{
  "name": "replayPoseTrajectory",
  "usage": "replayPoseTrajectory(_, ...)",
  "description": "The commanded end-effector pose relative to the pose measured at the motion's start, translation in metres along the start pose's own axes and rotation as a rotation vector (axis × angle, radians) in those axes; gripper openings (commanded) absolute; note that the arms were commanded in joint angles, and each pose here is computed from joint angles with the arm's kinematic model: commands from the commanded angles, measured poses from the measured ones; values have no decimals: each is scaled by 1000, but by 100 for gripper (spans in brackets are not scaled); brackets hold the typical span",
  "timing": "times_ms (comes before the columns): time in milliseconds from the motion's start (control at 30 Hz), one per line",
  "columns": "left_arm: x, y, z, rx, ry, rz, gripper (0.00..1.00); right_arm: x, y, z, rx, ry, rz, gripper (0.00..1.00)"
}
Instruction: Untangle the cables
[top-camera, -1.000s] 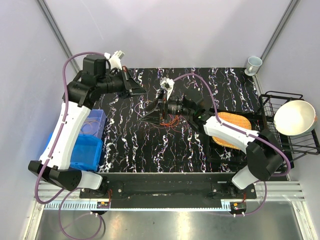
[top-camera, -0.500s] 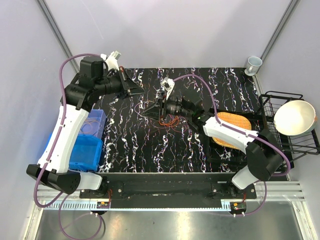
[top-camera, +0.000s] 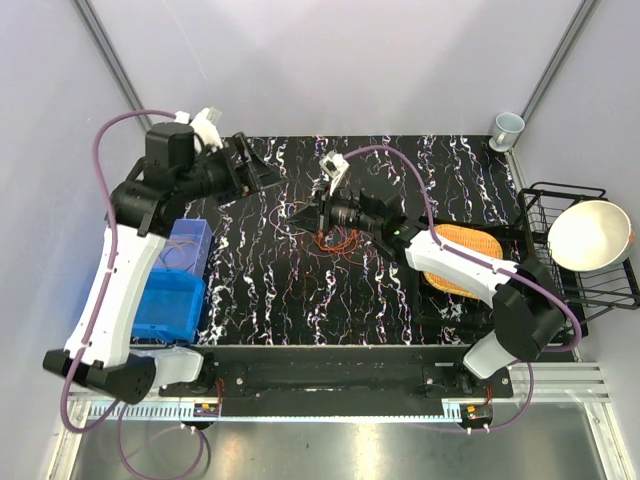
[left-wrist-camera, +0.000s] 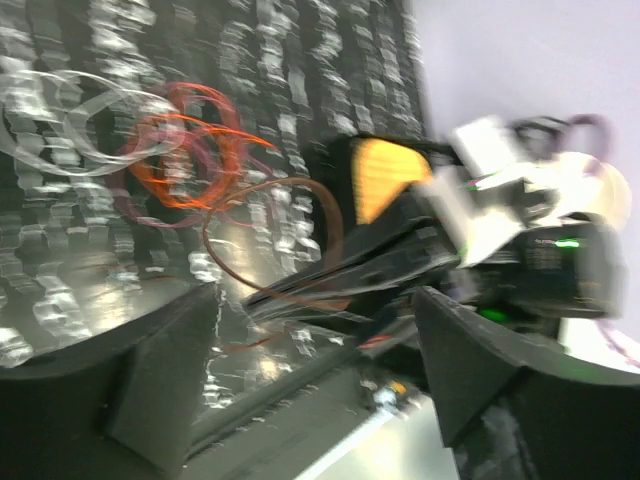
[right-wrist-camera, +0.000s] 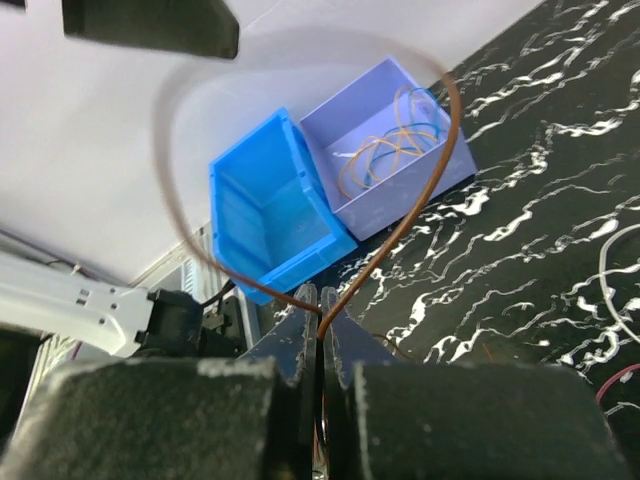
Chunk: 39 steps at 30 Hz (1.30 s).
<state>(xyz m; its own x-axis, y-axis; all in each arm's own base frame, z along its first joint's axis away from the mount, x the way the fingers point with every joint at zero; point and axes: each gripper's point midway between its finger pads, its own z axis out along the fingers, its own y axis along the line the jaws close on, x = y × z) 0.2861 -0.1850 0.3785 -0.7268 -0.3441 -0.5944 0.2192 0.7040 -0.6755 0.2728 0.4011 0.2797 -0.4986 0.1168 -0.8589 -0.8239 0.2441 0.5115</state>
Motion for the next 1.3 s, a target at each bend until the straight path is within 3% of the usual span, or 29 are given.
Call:
replayPoseTrajectory(0, -9, 44, -34, -236, -152, 97, 87, -49, 18, 1, 29, -84, -76, 0)
replayPoseTrajectory(233, 29, 55, -40, -137, -164, 233, 86, -83, 25, 7, 60, -101, -75, 0)
replayPoseTrajectory(367, 31, 39, -52, -27, -260, 322, 83, -94, 27, 8, 82, -105, -42, 0)
replayPoseTrajectory(600, 39, 26, -40, 16, -297, 343, 78, -95, 28, 6, 100, -96, 0, 0)
replayPoseTrajectory(667, 36, 24, -36, -23, -326, 395, 79, -95, 27, 6, 111, -87, 10, 0)
replayPoseTrajectory(833, 56, 2, -11, -22, -258, 564, 80, -96, 25, 5, 146, -66, 32, 0)
replayPoseTrajectory(1267, 59, -13, 18, -90, -248, 703, 66, -89, 24, -2, 181, -29, 57, 0)
